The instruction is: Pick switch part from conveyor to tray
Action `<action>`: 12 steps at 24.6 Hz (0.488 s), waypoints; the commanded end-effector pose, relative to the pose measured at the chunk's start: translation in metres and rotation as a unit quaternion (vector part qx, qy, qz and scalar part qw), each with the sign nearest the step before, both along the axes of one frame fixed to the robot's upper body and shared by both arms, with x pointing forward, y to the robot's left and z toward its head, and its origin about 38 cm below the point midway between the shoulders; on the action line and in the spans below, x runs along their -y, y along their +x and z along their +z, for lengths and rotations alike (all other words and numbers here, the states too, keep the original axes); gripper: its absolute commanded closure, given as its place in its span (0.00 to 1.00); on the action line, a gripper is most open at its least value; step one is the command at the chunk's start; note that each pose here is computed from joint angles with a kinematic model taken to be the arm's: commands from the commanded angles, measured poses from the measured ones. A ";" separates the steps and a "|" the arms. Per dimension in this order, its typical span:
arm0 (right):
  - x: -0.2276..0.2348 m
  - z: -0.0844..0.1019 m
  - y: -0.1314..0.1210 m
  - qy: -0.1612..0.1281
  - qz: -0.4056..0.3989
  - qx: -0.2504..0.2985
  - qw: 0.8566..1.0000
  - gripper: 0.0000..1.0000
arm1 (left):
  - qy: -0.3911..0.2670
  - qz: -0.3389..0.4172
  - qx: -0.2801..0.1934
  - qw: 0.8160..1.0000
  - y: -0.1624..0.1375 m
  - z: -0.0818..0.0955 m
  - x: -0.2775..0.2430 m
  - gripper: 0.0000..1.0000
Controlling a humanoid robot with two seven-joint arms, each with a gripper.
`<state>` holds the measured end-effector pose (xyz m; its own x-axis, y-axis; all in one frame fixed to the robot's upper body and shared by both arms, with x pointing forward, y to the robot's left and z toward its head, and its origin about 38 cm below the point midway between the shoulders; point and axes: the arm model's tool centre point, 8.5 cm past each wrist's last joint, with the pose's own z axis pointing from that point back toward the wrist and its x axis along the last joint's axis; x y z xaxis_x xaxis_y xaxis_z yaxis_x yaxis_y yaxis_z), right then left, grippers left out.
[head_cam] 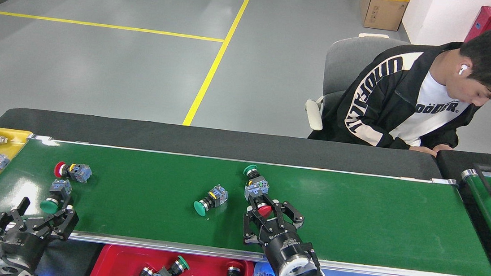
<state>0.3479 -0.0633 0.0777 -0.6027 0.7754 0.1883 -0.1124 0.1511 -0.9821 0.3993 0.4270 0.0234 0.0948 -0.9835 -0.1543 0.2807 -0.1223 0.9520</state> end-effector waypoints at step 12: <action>-0.052 0.015 -0.045 0.045 0.118 -0.002 0.992 0.02 | -0.035 -0.041 0.019 0.998 0.026 0.011 0.002 0.95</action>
<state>0.2934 -0.0092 0.0811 -0.7816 0.5671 0.2599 -0.1862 0.1856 -0.9648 0.4197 0.4277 0.0206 0.0310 -0.9959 -0.0847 0.2807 -0.0726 0.9570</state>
